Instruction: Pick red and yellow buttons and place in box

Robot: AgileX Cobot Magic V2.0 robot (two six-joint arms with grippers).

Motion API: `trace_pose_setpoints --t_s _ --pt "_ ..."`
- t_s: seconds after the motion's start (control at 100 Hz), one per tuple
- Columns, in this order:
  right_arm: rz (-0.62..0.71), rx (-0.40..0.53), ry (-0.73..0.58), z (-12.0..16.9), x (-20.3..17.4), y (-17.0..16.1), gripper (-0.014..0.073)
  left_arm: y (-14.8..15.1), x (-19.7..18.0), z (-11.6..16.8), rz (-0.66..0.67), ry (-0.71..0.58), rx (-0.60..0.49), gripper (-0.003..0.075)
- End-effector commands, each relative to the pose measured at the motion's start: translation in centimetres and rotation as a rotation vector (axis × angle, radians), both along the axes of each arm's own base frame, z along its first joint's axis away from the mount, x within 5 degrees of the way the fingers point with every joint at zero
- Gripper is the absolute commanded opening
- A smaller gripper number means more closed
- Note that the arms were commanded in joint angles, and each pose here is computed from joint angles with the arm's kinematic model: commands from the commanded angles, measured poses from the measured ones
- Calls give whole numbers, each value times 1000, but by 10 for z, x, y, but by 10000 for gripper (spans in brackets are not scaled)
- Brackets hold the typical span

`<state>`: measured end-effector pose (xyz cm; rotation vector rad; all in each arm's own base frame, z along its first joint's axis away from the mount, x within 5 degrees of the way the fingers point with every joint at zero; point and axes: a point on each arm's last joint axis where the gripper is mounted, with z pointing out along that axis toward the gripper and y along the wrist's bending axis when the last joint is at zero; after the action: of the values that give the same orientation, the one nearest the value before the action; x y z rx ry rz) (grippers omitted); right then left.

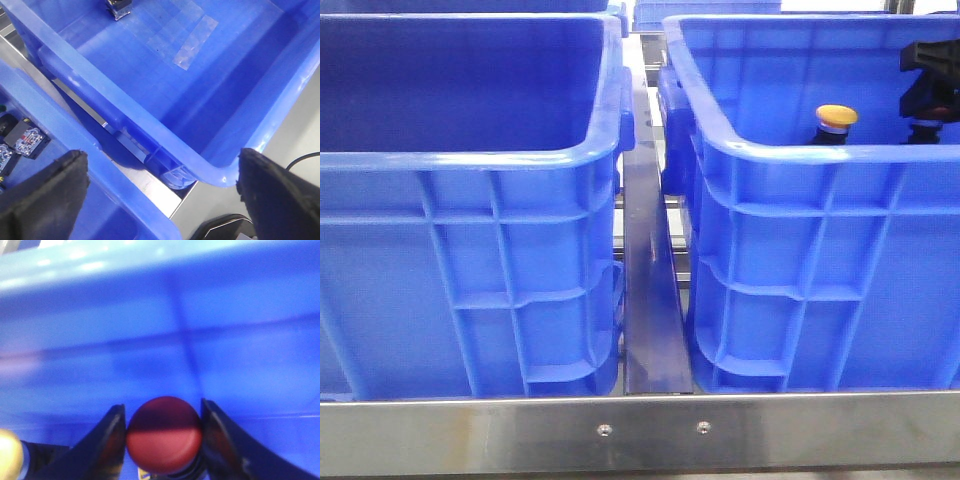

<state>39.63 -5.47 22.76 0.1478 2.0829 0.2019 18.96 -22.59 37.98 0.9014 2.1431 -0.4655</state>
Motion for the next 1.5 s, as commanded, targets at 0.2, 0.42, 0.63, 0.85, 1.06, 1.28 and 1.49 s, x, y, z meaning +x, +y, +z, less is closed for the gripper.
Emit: trace_pose_setpoints --t_s 0.2,0.42,0.63,0.85,1.06,1.28,1.49 --pt "-3 -15 -86 31 -3 -2 600 2 -6 23 -11 -72 -105 564" --pt "-24 -35 -110 46 -18 -1 600 2 -6 23 -11 -72 -105 564" --pt "-36 -51 -135 61 -50 4 600 4 -3 23 3 -84 -96 564" --pt "-41 -63 -174 76 -86 11 516 21 12 20 83 -64 -64 564" --pt "-38 -65 -197 78 -127 20 120 48 36 19 209 -57 -48 460" --pt "-27 -67 -241 80 -166 29 -87 82 56 18 346 -50 -27 119" --pt "22 -60 -323 87 -196 40 -104 113 58 15 443 -87 -24 -20"
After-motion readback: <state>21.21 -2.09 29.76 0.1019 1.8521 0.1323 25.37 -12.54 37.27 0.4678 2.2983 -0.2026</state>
